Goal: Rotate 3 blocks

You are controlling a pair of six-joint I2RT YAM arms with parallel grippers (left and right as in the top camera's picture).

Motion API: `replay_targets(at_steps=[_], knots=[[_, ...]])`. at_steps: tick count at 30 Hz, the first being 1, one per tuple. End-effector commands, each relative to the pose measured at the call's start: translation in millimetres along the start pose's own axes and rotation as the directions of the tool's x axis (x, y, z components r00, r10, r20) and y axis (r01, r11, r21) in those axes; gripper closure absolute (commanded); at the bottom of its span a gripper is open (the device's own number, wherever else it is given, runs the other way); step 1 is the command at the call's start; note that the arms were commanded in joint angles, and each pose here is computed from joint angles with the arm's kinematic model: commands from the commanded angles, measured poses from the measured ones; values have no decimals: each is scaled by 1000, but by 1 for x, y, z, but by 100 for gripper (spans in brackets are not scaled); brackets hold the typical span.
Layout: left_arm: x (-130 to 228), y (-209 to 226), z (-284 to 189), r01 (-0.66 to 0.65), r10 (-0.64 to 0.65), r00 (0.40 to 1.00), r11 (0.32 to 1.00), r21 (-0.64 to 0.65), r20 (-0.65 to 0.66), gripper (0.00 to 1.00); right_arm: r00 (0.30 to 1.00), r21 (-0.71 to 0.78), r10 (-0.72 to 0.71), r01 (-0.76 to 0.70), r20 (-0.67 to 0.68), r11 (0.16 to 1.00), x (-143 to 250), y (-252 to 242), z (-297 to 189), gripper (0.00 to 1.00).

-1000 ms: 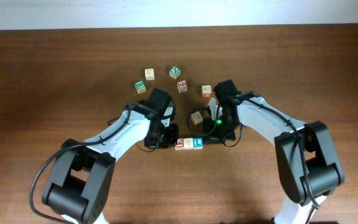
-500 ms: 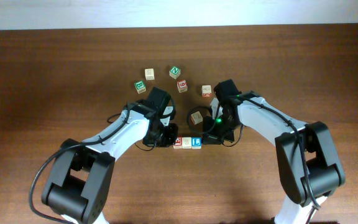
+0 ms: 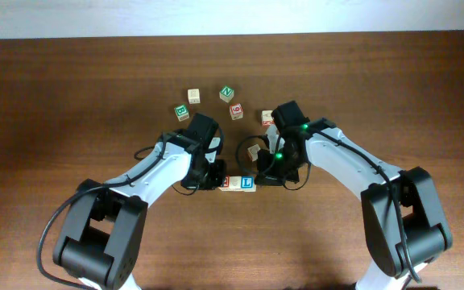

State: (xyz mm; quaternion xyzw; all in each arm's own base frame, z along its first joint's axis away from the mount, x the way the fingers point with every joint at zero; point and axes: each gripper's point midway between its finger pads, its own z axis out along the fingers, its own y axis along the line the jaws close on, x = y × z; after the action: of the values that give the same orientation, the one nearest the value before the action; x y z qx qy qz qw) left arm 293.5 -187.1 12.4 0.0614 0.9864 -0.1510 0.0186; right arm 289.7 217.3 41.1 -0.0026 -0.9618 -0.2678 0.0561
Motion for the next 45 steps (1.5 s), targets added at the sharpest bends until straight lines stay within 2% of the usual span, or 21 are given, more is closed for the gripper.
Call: replay_targets(at_steps=[1,10,24,28,33,36,38,40,42,43,44,45], knots=[[7,-25,3,-43,47,998,993,109,-32,100,994,-122,-108,106,-11,987,8,48,-4,95],[7,-25,3,-43,47,998,993,110,-31,100,988,-143,-156,156,9,977,5,69,-9,96],[5,-22,4,-42,44,999,995,91,-24,100,989,-125,-149,149,14,981,7,74,-4,95],[-20,2,-13,22,-24,999,997,75,26,100,988,-121,-151,155,39,980,-2,80,-16,95],[-48,27,-40,36,-42,995,997,73,88,100,986,-94,-149,156,75,983,-15,81,-33,93],[-75,34,-80,1,-11,988,998,61,152,100,973,-94,-200,211,115,973,-28,87,-61,82],[-105,50,-159,-6,18,962,999,-46,272,100,951,18,-235,236,199,972,-45,84,-116,69],[-115,63,-227,39,19,924,989,-144,382,100,923,165,-252,211,292,963,-49,79,-171,58],[-110,68,-294,86,29,870,974,-211,492,100,880,280,-280,178,383,943,-41,79,-224,34],[-103,69,-315,105,34,850,967,-233,526,92,855,324,-295,160,426,932,-32,79,-250,20],[-94,70,-330,121,37,836,961,-250,548,55,829,361,-308,140,466,922,-21,79,-275,8],[-82,67,-339,120,40,830,961,-248,556,4,806,387,-319,122,498,914,-9,78,-296,1]])
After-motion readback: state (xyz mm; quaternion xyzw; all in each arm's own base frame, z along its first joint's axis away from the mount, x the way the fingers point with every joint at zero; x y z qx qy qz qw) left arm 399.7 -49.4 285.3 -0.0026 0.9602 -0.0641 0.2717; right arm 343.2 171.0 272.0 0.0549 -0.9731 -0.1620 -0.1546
